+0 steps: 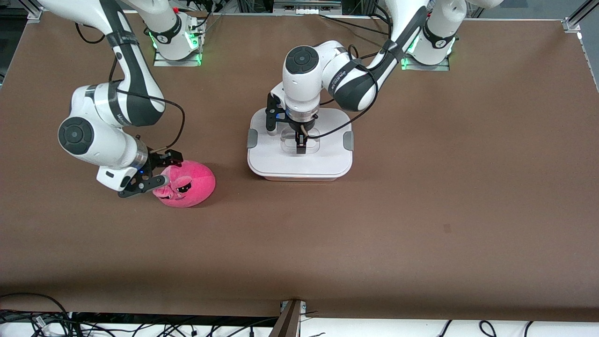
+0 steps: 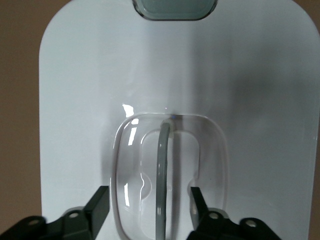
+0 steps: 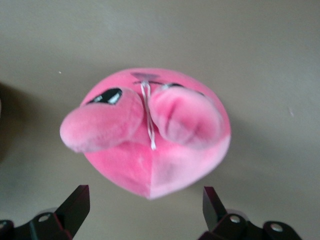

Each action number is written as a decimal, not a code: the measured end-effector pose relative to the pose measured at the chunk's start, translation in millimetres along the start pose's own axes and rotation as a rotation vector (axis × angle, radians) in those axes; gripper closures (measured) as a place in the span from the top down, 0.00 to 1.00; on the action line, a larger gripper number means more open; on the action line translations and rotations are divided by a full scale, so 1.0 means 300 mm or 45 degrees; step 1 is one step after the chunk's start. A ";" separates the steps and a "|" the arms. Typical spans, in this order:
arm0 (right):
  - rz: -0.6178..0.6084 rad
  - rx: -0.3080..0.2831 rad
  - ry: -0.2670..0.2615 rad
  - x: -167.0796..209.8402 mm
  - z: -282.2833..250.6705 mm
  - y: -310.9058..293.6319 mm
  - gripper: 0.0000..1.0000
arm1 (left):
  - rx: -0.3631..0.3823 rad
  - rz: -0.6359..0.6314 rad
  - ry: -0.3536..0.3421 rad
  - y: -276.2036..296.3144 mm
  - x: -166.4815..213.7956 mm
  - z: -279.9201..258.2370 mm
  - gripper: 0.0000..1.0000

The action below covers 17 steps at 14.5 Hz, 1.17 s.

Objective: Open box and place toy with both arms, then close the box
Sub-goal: 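Lift the white lid with the left gripper while the right gripper grasps the toy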

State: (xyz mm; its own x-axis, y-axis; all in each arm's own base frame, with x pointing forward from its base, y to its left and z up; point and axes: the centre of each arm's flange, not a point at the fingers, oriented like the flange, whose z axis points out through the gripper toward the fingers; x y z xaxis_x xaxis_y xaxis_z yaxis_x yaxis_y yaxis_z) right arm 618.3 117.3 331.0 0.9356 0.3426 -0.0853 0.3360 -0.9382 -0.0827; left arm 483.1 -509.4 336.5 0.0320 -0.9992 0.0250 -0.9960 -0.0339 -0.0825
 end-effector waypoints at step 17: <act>-0.135 -0.010 0.134 0.053 0.072 -0.002 0.15 | -0.020 -0.001 -0.074 0.040 -0.029 -0.298 0.07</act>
State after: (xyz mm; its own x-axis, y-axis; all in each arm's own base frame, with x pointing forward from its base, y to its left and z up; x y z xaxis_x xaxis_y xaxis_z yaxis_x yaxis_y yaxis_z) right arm 630.6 124.4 308.3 0.9008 0.4332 0.0284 0.4341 -0.8975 -0.0776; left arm 463.2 -499.2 424.3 0.0375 -0.9988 -0.0328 -0.9971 -0.0352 -0.0668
